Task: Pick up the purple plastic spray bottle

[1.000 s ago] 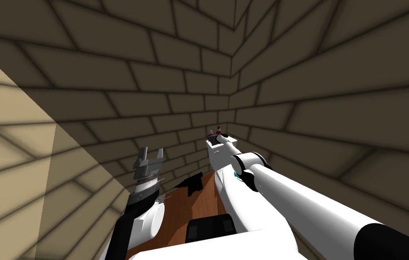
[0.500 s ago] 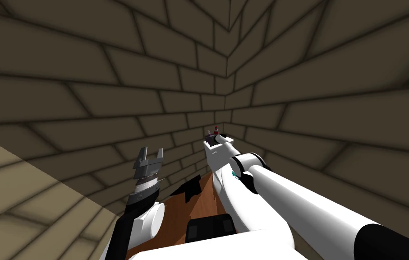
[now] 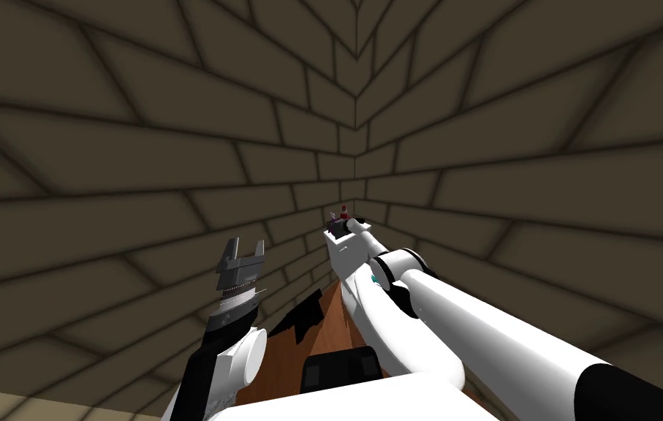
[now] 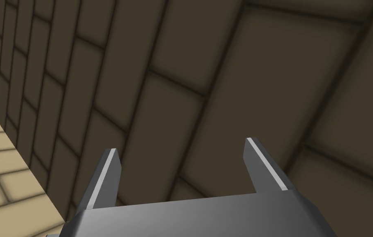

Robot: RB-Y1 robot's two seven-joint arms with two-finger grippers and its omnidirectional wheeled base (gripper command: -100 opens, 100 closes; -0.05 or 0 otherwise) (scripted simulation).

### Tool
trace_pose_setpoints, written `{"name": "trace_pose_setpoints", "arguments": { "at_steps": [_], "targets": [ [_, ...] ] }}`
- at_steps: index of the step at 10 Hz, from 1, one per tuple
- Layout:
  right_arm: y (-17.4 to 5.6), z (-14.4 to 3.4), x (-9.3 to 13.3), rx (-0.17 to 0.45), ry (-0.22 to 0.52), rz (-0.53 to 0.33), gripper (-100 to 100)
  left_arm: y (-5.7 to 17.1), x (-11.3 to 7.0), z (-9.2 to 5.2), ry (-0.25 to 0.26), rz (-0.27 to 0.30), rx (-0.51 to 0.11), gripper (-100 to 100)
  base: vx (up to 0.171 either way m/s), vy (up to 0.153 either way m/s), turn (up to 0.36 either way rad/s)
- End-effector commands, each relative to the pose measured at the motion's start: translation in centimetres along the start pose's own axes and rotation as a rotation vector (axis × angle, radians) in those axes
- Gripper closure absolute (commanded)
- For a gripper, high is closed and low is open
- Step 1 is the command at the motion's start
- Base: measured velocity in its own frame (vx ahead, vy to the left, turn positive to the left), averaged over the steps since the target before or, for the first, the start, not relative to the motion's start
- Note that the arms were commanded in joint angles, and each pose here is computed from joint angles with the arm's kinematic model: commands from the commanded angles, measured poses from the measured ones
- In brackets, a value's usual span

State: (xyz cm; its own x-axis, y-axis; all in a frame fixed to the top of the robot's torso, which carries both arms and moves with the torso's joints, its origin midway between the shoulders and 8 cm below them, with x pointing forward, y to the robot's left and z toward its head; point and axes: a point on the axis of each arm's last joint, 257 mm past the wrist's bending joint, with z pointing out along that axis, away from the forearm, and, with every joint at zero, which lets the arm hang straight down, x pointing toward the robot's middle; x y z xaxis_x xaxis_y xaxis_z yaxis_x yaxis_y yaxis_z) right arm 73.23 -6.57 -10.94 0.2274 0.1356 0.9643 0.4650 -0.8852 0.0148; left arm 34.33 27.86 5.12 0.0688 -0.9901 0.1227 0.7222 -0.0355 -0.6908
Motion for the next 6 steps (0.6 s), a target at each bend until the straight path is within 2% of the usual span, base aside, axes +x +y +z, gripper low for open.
{"name": "trace_pose_setpoints", "arguments": {
  "at_steps": [1,2,3,4,5,6],
  "targets": [
    [-0.5,-0.1,0.0,0.008,0.000,-0.002,-100,0.0,0.0,0.0,0.000,0.000,0.000,0,0.030,0.047,0.071],
    [-2.3,0.0,0.1,0.050,0.003,-0.013,-100,0.0,0.0,0.0,0.000,0.000,0.000,0,0.042,0.049,-0.250],
    [-2.3,0.0,0.1,0.050,0.003,-0.013,-100,0.0,0.0,0.0,0.000,0.000,0.000,0,0.037,0.067,-0.176],
    [-4.1,0.1,0.2,0.093,0.006,-0.025,-100,0.0,0.0,0.0,0.000,0.000,0.000,0,0.053,0.096,-0.282],
    [-4.1,0.1,0.2,0.093,0.006,-0.025,-100,0.0,0.0,0.0,0.000,0.000,0.000,0,0.043,0.090,-0.121],
    [-5.9,0.1,0.3,0.136,0.011,-0.037,-100,0.0,0.0,0.0,0.000,0.000,0.000,0,0.053,0.092,-0.233]
  ]
}}
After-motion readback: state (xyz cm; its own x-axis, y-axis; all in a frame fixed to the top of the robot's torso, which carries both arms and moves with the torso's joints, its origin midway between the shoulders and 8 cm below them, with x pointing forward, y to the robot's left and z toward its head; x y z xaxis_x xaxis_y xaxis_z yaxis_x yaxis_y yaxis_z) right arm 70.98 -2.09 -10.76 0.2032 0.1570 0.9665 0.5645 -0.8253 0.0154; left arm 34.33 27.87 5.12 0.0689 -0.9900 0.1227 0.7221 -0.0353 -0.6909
